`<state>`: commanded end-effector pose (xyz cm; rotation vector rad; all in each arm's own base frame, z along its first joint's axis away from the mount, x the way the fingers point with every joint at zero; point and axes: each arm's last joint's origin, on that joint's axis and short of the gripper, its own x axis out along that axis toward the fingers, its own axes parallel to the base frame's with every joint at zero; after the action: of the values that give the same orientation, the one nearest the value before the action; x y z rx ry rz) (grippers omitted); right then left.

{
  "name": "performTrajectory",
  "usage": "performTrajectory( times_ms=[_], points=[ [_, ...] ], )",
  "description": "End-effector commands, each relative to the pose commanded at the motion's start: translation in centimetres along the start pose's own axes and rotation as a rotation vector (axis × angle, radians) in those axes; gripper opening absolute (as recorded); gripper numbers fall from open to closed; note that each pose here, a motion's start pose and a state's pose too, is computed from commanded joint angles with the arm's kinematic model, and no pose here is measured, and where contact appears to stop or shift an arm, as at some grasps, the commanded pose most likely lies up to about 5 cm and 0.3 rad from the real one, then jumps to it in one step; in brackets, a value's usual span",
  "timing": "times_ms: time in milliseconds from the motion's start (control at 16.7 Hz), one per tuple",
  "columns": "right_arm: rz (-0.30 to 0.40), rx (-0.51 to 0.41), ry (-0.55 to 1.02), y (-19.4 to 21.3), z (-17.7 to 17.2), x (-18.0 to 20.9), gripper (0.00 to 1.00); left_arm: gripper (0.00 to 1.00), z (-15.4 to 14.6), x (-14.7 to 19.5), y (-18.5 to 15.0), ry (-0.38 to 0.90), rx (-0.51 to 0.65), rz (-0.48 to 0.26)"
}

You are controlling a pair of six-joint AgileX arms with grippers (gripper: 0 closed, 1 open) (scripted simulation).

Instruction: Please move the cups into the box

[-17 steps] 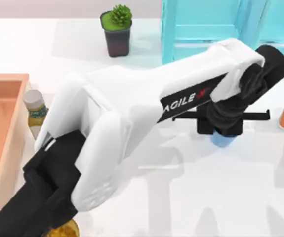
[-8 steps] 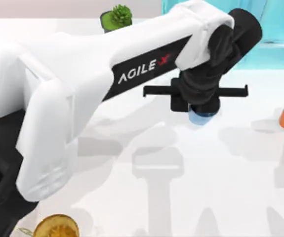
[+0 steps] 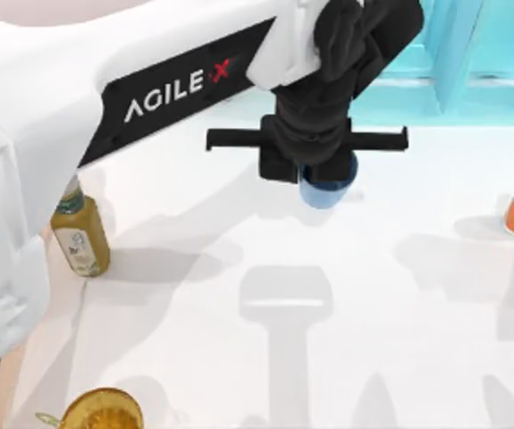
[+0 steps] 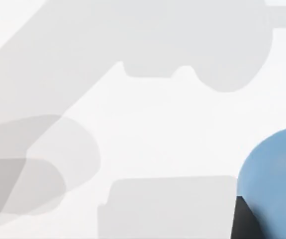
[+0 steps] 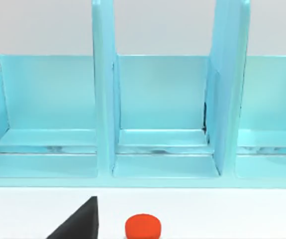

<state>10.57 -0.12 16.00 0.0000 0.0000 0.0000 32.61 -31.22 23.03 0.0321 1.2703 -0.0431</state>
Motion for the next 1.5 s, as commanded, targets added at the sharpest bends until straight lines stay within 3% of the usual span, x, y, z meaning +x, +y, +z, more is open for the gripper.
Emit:
performTrajectory(
  times_ms=[180,360,660,840,1200,1500],
  points=[
    [0.0,0.0,0.0,0.0,0.0,0.0,1.0,0.0,-0.1,0.0,-0.2,-0.002,0.005,-0.001],
    [0.0,0.0,0.0,0.0,0.0,0.0,1.0,0.0,1.4,-1.6,2.7,0.003,0.007,-0.011],
    [0.0,0.0,0.0,0.0,0.0,0.0,1.0,0.0,5.0,-5.5,14.8,0.045,0.028,-0.003],
    [0.0,0.0,0.0,0.0,0.0,0.0,1.0,0.0,5.3,-7.4,23.5,0.074,0.05,0.003],
    [0.0,0.0,0.0,0.0,0.0,0.0,1.0,0.0,1.8,-7.3,37.8,0.178,0.057,-0.003],
    [0.0,0.0,0.0,0.0,0.0,0.0,1.0,0.0,-1.3,-5.4,43.9,0.257,-0.023,-0.018]
  ],
)
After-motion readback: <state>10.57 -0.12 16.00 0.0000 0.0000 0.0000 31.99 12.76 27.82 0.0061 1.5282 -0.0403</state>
